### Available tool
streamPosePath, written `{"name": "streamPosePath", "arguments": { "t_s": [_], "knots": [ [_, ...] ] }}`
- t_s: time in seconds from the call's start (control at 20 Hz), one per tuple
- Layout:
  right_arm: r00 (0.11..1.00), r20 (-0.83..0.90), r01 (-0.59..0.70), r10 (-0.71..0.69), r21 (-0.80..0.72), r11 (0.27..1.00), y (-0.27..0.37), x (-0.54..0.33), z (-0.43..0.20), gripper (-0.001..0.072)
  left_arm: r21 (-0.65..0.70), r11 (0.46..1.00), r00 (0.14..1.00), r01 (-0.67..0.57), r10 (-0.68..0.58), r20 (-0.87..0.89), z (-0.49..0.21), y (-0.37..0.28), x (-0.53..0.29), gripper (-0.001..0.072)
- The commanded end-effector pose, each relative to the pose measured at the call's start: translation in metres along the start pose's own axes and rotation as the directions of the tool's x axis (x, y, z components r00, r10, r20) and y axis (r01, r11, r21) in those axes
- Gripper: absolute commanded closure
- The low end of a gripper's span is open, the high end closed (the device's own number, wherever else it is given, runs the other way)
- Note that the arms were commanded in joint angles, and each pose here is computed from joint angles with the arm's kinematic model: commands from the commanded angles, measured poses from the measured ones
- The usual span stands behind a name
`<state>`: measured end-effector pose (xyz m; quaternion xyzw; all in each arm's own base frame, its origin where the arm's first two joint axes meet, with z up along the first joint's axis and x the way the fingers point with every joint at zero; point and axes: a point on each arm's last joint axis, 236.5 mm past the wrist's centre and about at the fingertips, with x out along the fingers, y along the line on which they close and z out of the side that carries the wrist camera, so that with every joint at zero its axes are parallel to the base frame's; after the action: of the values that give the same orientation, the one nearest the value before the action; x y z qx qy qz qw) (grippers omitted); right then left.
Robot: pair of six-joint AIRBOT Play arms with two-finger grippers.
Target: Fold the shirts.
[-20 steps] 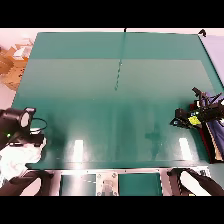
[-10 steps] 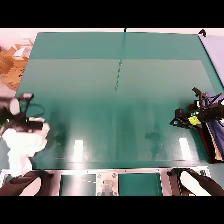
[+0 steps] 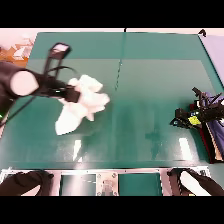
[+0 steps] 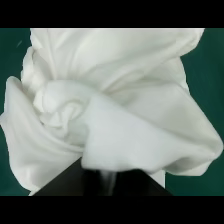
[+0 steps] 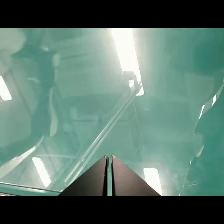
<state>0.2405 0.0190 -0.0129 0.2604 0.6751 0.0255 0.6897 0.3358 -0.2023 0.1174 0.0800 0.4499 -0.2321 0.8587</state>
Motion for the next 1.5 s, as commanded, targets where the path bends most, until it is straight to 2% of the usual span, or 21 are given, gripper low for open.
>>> {"name": "streamPosePath", "arguments": {
  "t_s": [0.0,0.05,0.1,0.15,0.35,0.5,0.6,0.8,0.95,1.1,1.25,1.3,1.35,1.4,1.45],
  "knots": [
    [1.000,0.000,0.000,0.000,-0.001,1.000,0.000,0.000,0.000,0.0657,0.046,0.979,0.975,0.196,-0.200,0.093,0.031,-0.088,0.045,0.0682],
    [1.000,0.000,0.000,0.000,-0.001,1.000,0.000,0.000,0.000,0.0657,0.029,0.973,0.971,0.230,-0.232,0.057,0.024,-0.101,0.067,0.0552],
    [1.000,0.000,0.000,0.000,-0.001,1.000,0.000,0.000,0.000,0.0657,0.005,0.968,0.968,0.249,-0.249,0.010,0.013,-0.108,0.088,0.0129],
    [1.000,0.000,0.000,0.000,-0.001,1.000,0.000,0.000,0.000,0.0657,-0.031,0.965,0.965,0.261,-0.262,-0.033,0.003,-0.110,0.102,0.0005],
    [1.000,0.003,0.000,0.000,-0.001,1.000,0.000,0.000,0.001,0.0657,-0.071,0.980,0.971,0.184,-0.192,-0.145,-0.011,-0.061,0.096,0.0006],
    [1.000,0.004,0.000,0.000,-0.001,1.000,0.000,0.000,0.001,0.0657,-0.098,0.995,0.956,0.028,-0.056,-0.289,-0.036,0.016,0.065,0.0007],
    [1.000,0.007,0.000,0.000,-0.001,1.000,0.000,0.000,0.002,0.0657,-0.164,0.984,0.912,-0.073,-0.001,-0.410,-0.068,0.066,0.047,0.0007],
    [1.000,0.019,0.001,-0.001,-0.001,1.000,0.000,0.000,0.004,0.0657,-0.320,0.933,0.818,-0.165,-0.052,-0.573,-0.145,0.108,0.048,0.0007],
    [0.996,0.086,0.004,-0.004,0.000,1.000,-0.001,0.000,0.020,0.0658,-0.448,0.888,0.810,-0.099,-0.189,-0.555,-0.184,0.079,0.081,0.0007],
    [0.987,0.159,-0.008,0.006,0.007,1.000,0.001,0.000,0.039,0.0656,-0.573,0.819,0.858,0.014,-0.304,-0.414,-0.186,0.048,0.114,0.0007],
    [0.980,0.173,-0.099,0.096,0.012,0.995,0.019,0.010,0.052,0.0655,-0.634,0.769,0.865,0.084,-0.372,-0.336,-0.192,0.029,0.127,0.0008],
    [0.973,0.180,-0.147,0.148,-0.017,0.989,0.031,0.015,0.060,0.0622,-0.642,0.759,0.866,0.113,-0.392,-0.312,-0.191,0.023,0.129,0.0009],
    [0.961,0.183,-0.206,0.209,-0.038,0.978,0.045,0.022,0.068,0.0457,-0.647,0.750,0.862,0.139,-0.413,-0.293,-0.189,0.018,0.129,0.0090],
    [0.943,0.184,-0.270,0.276,-0.057,0.961,0.060,0.031,0.076,0.0308,-0.634,0.756,0.860,0.162,-0.423,-0.285,-0.187,0.016,0.128,0.0381],
    [0.923,0.186,-0.328,0.336,-0.072,0.942,0.076,0.041,0.084,0.0286,-0.620,0.764,0.859,0.178,-0.428,-0.281,-0.186,0.015,0.128,0.0680]
  ]
}}
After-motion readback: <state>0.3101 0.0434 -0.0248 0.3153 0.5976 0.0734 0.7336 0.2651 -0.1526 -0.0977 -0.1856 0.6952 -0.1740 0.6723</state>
